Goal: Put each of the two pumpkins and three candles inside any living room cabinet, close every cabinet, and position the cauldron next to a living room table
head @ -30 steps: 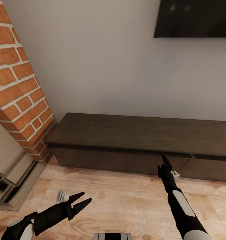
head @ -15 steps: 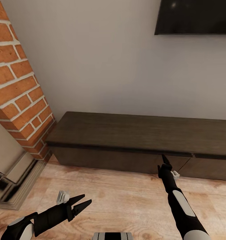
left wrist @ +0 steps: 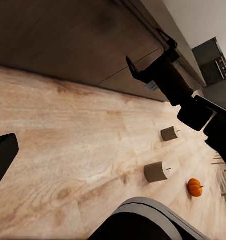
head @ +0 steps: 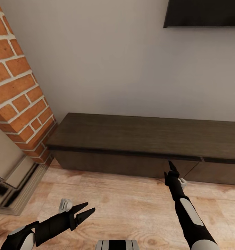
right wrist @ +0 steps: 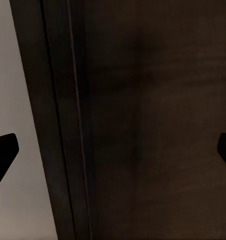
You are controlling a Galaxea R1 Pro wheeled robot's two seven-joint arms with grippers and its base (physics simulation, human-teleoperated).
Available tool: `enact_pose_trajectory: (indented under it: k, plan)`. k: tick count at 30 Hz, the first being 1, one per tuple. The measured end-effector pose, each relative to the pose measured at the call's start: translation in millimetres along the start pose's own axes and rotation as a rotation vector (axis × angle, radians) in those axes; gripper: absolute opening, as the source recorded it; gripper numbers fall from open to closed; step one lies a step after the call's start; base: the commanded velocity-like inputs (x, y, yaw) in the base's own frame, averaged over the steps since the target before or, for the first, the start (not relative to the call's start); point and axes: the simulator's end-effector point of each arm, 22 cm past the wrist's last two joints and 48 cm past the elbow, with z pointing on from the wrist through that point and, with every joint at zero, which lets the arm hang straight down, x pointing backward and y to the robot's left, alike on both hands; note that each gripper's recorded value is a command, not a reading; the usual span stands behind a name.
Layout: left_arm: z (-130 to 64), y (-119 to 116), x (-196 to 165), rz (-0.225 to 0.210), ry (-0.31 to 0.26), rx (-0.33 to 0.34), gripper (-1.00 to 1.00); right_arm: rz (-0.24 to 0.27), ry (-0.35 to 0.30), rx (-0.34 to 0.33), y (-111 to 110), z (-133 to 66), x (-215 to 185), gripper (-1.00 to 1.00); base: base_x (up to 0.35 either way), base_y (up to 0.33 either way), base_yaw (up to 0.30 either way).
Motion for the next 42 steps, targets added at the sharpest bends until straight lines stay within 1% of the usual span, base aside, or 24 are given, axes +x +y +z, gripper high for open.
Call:
enact_pose_trajectory:
  k: [3,7,15,18,23,33,42]
  plan:
    - [0.0,0,0,0.0,0.0,0.0,1.0,-0.001,-0.001,0.0,0,0.0,0,1.0,0.0,0.0,0.0]
    - [1.4,5,4,-0.013,0.008,-0.006,1.0,-0.003,-0.002,0.019,-11,0.2,-1,1.0,0.0,0.0,0.0]
    - [1.0,6,3,-0.013,0.006,-0.006,1.0,-0.003,-0.002,0.022,-13,-0.2,-1,1.0,0.0,0.0,0.0]
    - [2.1,9,7,-0.023,0.011,-0.009,1.0,-0.004,-0.003,0.034,-21,0.0,-2,1.0,0.0,0.0,0.0]
    - [2.1,9,7,-0.023,0.011,-0.008,1.0,-0.005,-0.003,0.034,-21,0.0,-2,1.0,0.0,0.0,0.0]
    - [1.8,5,2,-0.038,-0.011,0.012,1.0,-0.005,-0.003,0.034,-21,-0.1,-2,1.0,0.028,0.0,0.0]
    - [1.8,5,2,-0.039,-0.011,0.012,1.0,-0.005,-0.003,0.034,-21,0.0,-2,1.0,0.041,0.0,0.0]
